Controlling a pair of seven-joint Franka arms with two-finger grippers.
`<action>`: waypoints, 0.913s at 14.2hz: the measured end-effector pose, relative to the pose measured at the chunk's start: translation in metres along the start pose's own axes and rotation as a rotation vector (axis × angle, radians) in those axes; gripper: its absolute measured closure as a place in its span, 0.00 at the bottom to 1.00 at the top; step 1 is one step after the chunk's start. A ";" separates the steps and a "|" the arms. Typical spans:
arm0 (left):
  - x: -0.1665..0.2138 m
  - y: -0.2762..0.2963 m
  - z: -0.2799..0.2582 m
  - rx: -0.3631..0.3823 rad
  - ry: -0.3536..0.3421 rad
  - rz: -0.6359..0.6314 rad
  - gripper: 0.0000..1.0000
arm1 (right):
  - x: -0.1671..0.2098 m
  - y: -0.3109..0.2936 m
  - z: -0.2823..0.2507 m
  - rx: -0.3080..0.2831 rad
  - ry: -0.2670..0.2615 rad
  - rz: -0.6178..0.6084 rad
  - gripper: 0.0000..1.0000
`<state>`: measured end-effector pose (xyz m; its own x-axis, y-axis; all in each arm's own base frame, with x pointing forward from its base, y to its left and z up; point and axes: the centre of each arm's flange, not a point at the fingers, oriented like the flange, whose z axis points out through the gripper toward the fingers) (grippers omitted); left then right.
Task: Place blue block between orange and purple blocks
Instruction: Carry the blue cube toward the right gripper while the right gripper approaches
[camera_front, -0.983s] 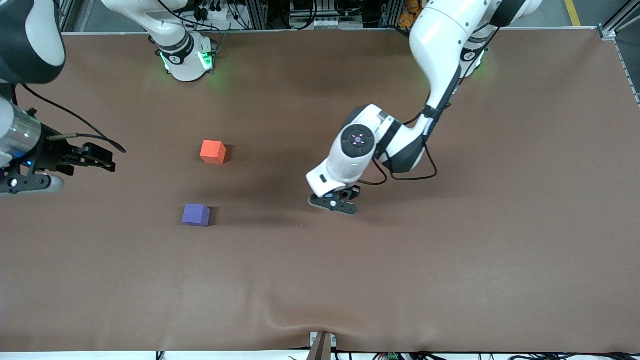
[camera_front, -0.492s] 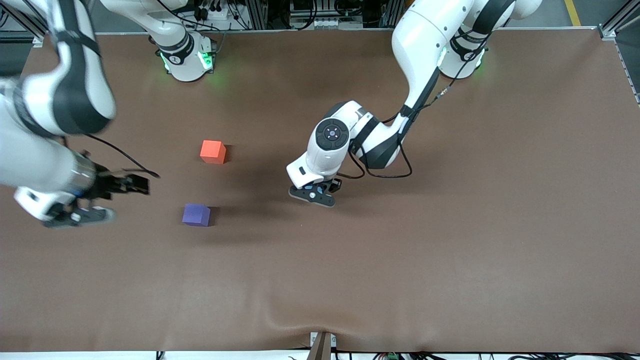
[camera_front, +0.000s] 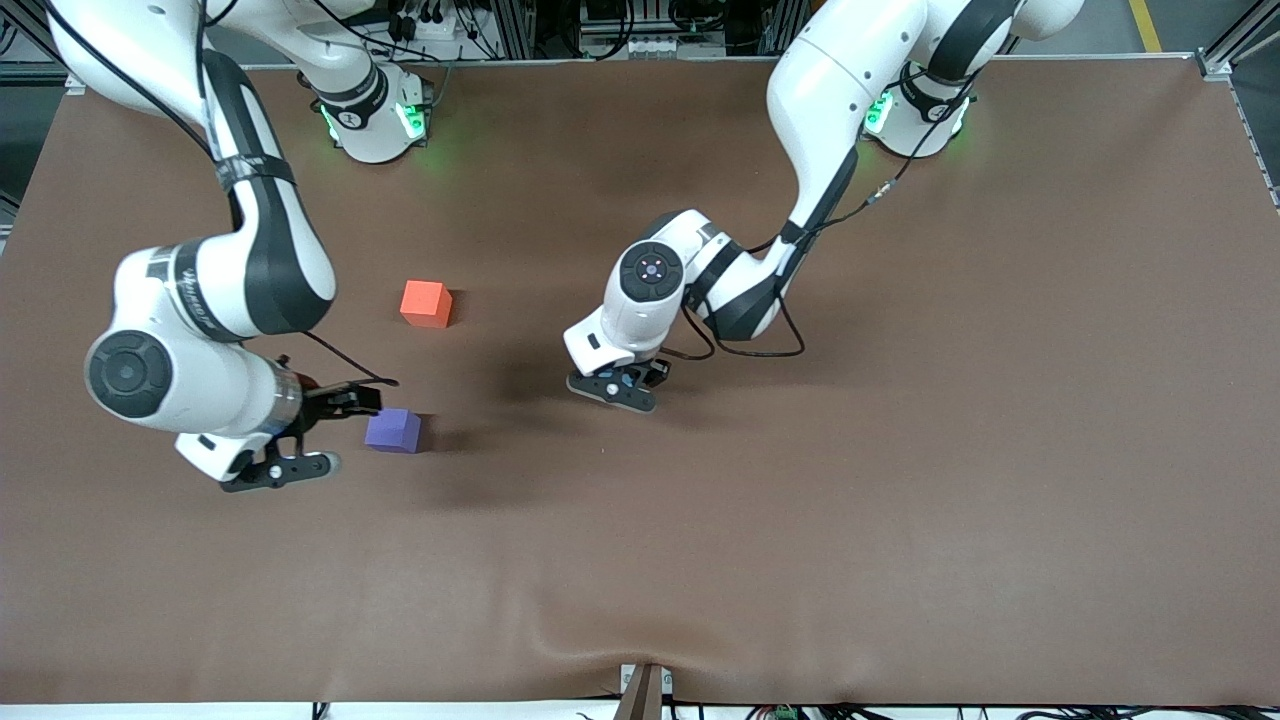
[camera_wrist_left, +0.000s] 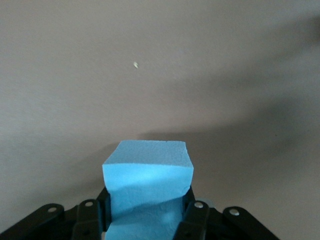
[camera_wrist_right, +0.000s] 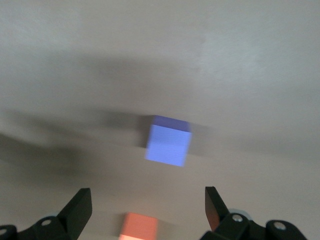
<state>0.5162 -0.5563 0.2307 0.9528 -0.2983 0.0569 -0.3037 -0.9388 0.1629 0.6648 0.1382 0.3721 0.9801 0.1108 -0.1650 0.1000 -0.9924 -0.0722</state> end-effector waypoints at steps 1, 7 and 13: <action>-0.004 0.005 0.006 0.002 -0.005 0.008 0.47 | 0.003 -0.011 0.013 0.019 -0.010 0.043 0.00; -0.008 0.010 0.017 0.005 -0.012 0.006 0.34 | 0.019 -0.040 0.075 0.097 -0.040 0.158 0.00; 0.014 0.013 -0.072 0.002 0.071 -0.035 0.00 | 0.008 -0.108 0.082 0.088 -0.032 0.039 0.00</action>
<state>0.5255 -0.5605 0.3045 0.9601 -0.2524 0.1207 -0.2701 -0.9487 0.1642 0.6475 0.2505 0.2980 0.9768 0.0755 -0.2004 0.0453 -0.9875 -0.1513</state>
